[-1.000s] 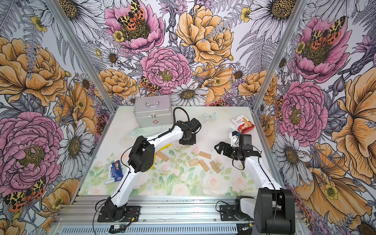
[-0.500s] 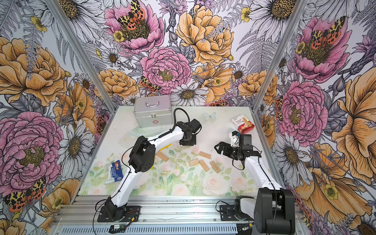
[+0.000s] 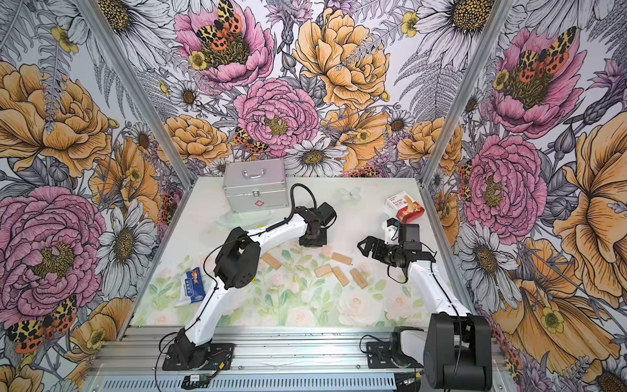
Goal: Assemble the letter k with building blocks
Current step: Place the building block at the center of the board.
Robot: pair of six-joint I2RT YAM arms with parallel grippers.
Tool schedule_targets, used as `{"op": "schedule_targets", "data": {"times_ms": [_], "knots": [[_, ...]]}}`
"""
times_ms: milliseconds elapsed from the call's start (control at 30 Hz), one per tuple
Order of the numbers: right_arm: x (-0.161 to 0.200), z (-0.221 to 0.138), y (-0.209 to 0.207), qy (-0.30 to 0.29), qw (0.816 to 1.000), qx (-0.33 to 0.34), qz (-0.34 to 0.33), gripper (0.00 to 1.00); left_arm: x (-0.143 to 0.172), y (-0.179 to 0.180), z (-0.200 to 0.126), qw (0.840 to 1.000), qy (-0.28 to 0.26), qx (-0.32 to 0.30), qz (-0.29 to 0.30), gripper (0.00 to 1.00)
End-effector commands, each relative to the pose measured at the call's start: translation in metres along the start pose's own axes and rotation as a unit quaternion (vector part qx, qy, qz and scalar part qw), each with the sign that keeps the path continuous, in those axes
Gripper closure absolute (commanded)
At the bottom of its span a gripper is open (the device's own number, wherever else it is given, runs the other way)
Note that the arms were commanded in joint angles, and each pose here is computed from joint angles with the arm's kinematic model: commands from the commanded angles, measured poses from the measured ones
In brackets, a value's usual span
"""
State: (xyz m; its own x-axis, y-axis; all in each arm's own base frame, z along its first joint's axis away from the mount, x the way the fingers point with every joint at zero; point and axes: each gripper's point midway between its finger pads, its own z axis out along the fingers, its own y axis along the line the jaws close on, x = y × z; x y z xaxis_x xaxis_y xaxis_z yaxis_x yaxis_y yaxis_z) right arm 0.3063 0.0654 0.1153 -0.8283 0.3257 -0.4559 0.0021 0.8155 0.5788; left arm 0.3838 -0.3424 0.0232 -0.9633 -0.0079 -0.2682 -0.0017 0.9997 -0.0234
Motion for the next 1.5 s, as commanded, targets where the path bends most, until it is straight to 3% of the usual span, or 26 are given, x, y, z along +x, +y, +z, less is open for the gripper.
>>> {"op": "schedule_targets", "data": {"times_ms": [0,967,1100,1267,1467], "knots": [[-0.005,0.001,0.002,-0.007,1.000,-0.009,-0.002,0.01,0.006,0.021,0.006,0.999,0.016,-0.026,-0.008,1.00],[-0.004,0.003,-0.001,-0.005,1.000,-0.005,0.000,0.01,0.009,0.048,0.016,0.998,0.038,-0.048,0.016,1.00],[-0.003,0.003,-0.001,-0.005,1.000,-0.005,0.000,0.01,0.009,0.047,0.015,0.998,0.037,-0.045,0.015,0.90],[-0.004,0.003,0.000,-0.005,1.000,-0.005,0.000,0.01,0.006,0.043,0.011,0.998,0.031,-0.042,0.018,0.70],[-0.003,0.002,0.000,-0.006,1.000,-0.006,-0.001,0.01,0.004,0.042,0.007,0.999,0.023,-0.043,0.018,0.63]]}}
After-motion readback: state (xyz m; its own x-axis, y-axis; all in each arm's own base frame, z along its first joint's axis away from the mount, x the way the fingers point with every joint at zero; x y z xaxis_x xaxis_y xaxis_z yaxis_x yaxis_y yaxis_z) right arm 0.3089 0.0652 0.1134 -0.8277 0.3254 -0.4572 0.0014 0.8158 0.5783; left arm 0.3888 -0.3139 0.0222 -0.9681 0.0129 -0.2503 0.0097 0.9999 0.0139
